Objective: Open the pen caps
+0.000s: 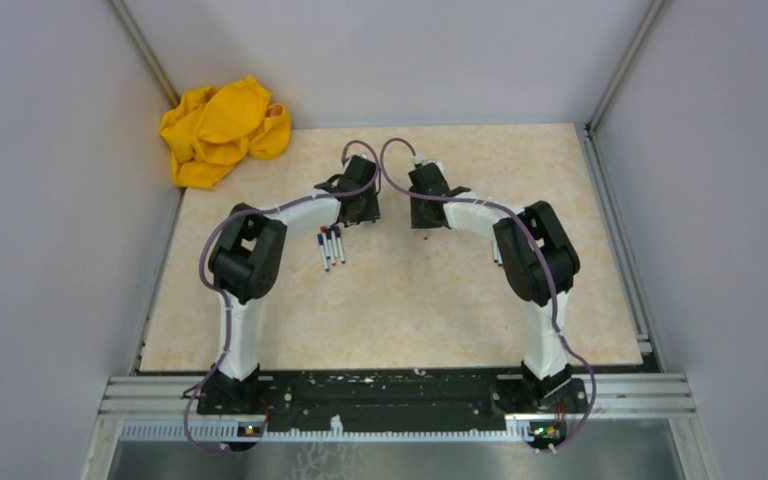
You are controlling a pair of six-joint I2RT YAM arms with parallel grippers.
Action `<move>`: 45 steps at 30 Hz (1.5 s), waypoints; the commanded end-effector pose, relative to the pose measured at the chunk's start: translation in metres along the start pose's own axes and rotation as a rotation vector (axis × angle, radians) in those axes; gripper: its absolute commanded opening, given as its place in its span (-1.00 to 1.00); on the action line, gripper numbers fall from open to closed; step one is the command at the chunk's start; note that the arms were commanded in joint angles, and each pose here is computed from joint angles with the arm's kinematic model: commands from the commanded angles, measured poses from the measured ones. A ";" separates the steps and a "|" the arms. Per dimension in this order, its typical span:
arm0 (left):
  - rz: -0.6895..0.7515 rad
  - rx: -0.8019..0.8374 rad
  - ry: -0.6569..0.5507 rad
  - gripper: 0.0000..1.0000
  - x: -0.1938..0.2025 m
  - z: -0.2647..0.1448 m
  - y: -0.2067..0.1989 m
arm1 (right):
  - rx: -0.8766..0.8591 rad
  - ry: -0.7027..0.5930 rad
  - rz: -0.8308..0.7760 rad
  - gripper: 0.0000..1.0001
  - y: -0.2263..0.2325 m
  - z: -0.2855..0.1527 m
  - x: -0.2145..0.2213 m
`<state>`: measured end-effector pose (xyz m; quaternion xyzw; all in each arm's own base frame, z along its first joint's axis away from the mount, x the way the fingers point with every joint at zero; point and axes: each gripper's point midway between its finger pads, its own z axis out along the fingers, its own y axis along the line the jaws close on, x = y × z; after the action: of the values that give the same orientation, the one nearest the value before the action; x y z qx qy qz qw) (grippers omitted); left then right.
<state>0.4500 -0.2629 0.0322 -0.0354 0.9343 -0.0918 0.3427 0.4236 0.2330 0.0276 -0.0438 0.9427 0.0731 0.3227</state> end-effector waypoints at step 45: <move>-0.166 0.190 -0.183 0.20 -0.032 -0.084 -0.021 | 0.343 -0.035 0.117 -0.15 -0.147 -0.084 0.037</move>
<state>0.4209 -0.2593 0.1062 -0.0872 0.8911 -0.1781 0.4083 0.3566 0.0837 0.0372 0.0538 0.9479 -0.0591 0.3084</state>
